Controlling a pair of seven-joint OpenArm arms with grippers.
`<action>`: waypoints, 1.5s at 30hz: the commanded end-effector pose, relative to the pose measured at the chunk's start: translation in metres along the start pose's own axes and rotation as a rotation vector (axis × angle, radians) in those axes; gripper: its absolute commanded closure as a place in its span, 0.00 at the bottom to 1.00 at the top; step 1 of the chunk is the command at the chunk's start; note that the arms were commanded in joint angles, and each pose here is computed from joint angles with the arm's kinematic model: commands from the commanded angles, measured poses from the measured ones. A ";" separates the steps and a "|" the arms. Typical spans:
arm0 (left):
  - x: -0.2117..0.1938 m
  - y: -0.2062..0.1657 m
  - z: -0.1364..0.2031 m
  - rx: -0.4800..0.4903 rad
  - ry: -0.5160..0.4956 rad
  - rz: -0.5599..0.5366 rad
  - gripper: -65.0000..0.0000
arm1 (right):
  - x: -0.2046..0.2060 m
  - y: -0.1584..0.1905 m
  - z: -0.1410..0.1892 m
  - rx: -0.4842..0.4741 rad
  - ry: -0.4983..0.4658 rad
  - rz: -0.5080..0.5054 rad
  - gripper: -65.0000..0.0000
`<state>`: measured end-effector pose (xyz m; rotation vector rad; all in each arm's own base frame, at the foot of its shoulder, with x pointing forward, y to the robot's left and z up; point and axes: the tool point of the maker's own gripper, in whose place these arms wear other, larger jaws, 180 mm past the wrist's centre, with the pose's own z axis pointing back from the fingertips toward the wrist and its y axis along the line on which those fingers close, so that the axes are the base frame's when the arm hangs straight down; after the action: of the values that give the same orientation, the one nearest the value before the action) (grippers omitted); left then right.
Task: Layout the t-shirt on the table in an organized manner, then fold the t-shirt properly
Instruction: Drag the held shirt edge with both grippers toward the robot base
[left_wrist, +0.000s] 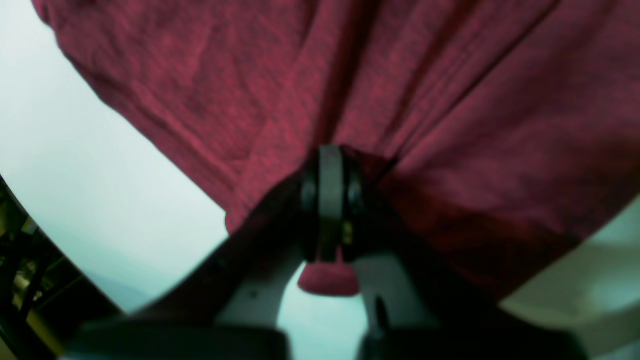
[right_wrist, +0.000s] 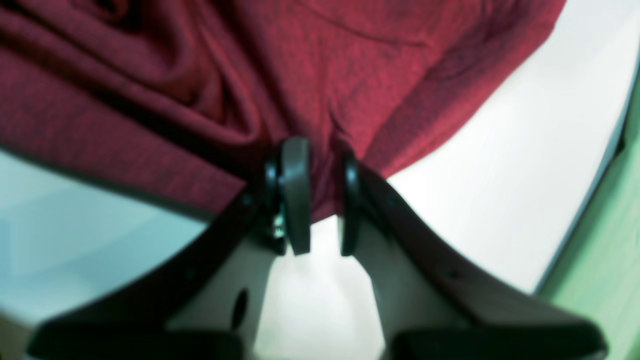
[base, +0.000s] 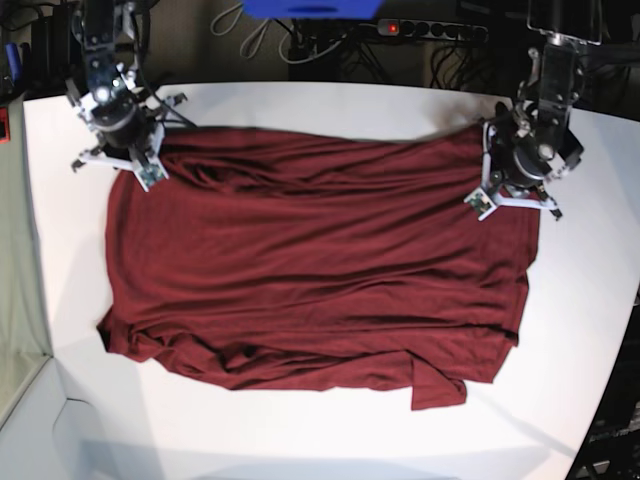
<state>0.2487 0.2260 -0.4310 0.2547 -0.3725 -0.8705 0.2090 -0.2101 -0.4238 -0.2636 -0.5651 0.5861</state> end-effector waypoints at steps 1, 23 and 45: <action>-0.001 0.003 0.004 0.007 0.011 -0.018 1.00 | 0.006 -0.006 0.007 -0.017 -0.018 0.017 0.88; 0.013 0.084 0.051 0.235 -0.074 0.055 1.00 | 0.062 -0.061 0.025 -0.164 -0.162 -0.006 0.88; -0.020 0.057 -0.021 0.040 0.048 0.159 1.00 | 0.047 -0.023 -0.028 -0.035 -0.071 -0.129 0.88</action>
<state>0.2919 0.2674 -0.4334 0.2483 -0.4100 -0.6921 0.2628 -0.1984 -0.4234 -0.2195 -0.6460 0.4630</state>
